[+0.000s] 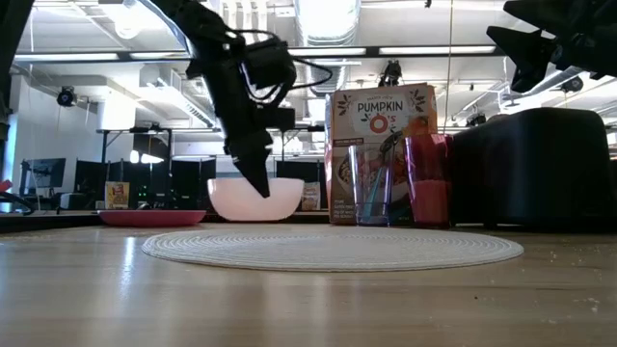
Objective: Arrange a breakfast setting
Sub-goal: Put the orange bowl on the side side of the white table mat
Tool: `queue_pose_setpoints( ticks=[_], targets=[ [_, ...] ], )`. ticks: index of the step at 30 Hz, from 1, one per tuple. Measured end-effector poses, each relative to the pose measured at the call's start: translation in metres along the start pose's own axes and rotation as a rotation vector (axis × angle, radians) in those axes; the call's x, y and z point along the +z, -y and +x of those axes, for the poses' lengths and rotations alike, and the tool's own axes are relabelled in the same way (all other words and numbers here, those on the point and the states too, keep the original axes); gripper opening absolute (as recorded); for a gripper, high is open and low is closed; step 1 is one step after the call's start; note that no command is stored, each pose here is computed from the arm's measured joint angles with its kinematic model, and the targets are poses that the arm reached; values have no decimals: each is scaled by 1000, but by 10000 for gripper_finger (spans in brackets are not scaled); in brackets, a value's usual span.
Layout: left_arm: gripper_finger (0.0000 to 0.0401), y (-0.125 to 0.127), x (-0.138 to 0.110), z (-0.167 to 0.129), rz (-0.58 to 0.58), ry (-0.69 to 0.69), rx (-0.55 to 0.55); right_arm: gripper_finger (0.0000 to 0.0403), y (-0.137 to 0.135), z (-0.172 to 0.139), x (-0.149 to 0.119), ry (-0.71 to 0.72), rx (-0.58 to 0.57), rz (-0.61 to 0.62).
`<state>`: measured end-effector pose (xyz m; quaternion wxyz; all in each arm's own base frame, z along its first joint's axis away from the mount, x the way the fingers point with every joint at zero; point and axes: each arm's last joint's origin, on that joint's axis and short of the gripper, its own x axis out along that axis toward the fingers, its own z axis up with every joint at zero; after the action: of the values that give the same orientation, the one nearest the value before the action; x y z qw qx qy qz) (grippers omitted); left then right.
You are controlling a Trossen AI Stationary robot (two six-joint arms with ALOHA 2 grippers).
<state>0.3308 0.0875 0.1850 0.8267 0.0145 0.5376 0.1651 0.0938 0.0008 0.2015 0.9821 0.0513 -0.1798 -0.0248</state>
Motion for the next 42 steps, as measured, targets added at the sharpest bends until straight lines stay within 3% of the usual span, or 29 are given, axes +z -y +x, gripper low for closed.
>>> queue_pose_setpoints(
  ticks=[11,21,30,35,42],
  targets=[
    [0,39,28,-33,107,79,-52,192,0,0,0,0,0,0],
    [0,96,37,-61,231,193,-137,192,0,0,0,1,0,0],
    [0,140,43,-76,275,398,-219,192,0,0,0,0,0,0],
    [0,161,45,-72,292,470,-273,192,0,0,0,0,0,0],
    [0,181,50,-52,318,435,-281,192,0,0,0,0,0,0]
  ],
)
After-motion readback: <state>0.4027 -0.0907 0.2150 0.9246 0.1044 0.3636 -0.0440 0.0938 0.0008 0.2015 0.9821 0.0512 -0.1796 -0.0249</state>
